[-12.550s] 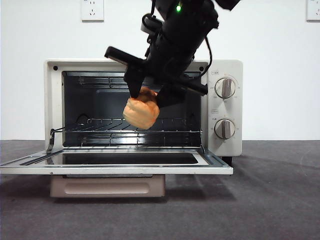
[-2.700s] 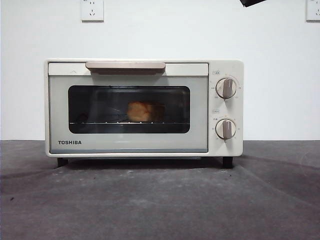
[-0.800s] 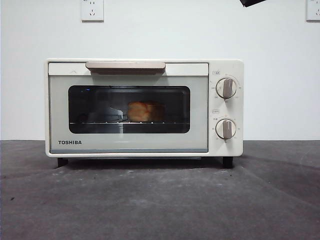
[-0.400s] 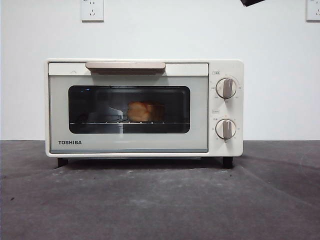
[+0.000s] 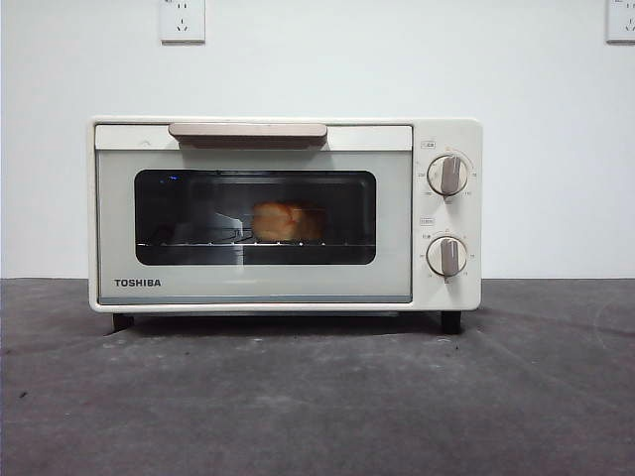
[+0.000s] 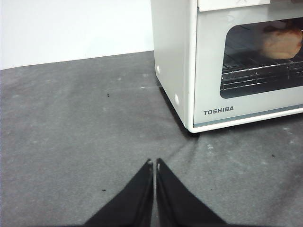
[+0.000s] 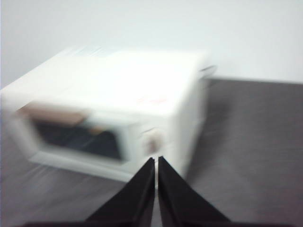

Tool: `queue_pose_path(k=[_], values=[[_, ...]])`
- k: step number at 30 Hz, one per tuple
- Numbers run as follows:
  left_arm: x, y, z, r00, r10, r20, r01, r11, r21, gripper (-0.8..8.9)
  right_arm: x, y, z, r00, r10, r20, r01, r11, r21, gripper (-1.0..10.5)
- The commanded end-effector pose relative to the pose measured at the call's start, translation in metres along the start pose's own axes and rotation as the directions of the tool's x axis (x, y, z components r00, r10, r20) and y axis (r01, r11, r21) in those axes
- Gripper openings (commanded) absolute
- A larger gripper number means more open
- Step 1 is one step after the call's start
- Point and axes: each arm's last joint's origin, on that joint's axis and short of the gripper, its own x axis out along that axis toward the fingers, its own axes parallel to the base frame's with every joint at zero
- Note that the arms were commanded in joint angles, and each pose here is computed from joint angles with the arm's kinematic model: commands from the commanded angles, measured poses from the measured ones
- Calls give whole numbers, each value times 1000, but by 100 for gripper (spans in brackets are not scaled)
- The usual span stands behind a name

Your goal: The left arm flap open the oven, the right arm pick bread and place it into oven, the left arm flap close the oven

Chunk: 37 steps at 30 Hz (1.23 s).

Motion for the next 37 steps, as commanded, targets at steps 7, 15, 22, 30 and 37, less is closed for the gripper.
queue_pose_path(k=[7, 15, 22, 30, 37], values=[[2, 0, -7, 1000, 2, -25, -2, 1000, 2, 16, -7, -37, -39, 949, -228, 220, 243, 969, -45, 6], [2, 0, -7, 1000, 2, -25, -2, 1000, 2, 16, 4, -58, -95, 874, -308, 377, 341, 940, -23, 6], [2, 0, -7, 1000, 2, -25, -2, 1000, 2, 16, 14, -66, -133, 883, -331, 332, 355, 935, -14, 6], [2, 0, -7, 1000, 2, -25, -2, 1000, 2, 16, 19, -70, -152, 899, -344, 271, 357, 934, 2, 6], [2, 0, -7, 1000, 2, -25, -2, 1000, 2, 16, 20, -72, -164, 919, -362, 154, 366, 931, 8, 6]])
